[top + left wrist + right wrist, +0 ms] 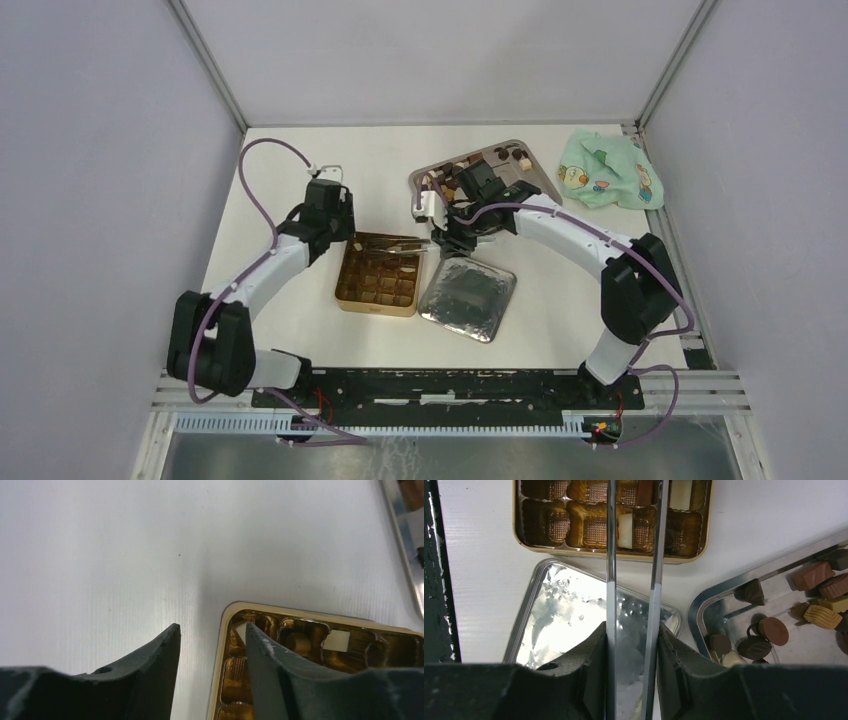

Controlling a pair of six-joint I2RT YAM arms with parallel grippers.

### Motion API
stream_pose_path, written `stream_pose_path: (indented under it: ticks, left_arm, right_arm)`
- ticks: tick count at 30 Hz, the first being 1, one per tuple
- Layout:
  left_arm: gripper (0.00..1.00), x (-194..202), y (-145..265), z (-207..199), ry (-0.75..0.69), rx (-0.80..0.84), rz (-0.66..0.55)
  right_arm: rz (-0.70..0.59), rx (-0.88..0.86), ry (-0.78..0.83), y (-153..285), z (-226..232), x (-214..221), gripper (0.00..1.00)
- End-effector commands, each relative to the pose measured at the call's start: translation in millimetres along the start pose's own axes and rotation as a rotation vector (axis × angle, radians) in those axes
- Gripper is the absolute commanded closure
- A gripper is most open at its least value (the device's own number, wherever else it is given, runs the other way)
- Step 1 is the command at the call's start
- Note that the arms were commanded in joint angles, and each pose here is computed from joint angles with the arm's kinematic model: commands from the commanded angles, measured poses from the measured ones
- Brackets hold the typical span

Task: Pack the chocolate
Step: Place the fake chocolate in the packing box.

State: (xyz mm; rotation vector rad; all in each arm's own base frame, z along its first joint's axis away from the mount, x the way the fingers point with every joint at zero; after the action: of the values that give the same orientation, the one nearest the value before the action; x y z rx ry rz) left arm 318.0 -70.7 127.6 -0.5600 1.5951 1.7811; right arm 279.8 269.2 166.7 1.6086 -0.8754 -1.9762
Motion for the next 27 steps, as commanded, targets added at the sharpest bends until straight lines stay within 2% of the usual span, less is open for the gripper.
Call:
stream_pose_path:
  ticks: [1, 3, 6, 15, 22, 27]
  left_arm:
    - [0.39, -39, 45, 19, 0.133, -0.083, -0.137]
    - [0.34, -45, 64, 20, 0.164, -0.061, -0.181]
    - [0.29, -50, 94, 18, 0.223, -0.001, -0.253]
    - [0.24, -48, 152, 8, 0.386, 0.176, -0.378]
    - [0.18, -37, 176, -1, 0.537, 0.307, -0.485]
    - [0.16, -30, 188, -3, 0.59, 0.35, -0.526]
  right_arm:
    - [-0.019, 0.005, 0.017, -5, -3, -15, 0.96]
    - [-0.011, 0.008, 0.016, -8, -3, -14, 0.95]
    - [0.001, 0.009, 0.013, -10, -6, -14, 0.87]
    - [0.01, -0.008, 0.001, -13, -4, -13, 0.68]
    - [-0.013, -0.032, -0.008, -11, -1, -20, 0.63]
    - [-0.021, -0.037, -0.009, -10, -1, -23, 0.6]
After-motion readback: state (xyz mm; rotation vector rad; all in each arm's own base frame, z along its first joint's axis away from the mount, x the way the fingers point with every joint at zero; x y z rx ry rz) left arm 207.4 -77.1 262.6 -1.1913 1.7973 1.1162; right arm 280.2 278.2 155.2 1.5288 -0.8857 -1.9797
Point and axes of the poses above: each gripper's point midway between its finger pads, its own y axis back along the fingers, its own z axis along the line the jaws close on, x = y × z, the point moved 5 cm from there along y, back along the fingers, and after that the axes turned 12 degrees about -y, right-handed, at the moved point
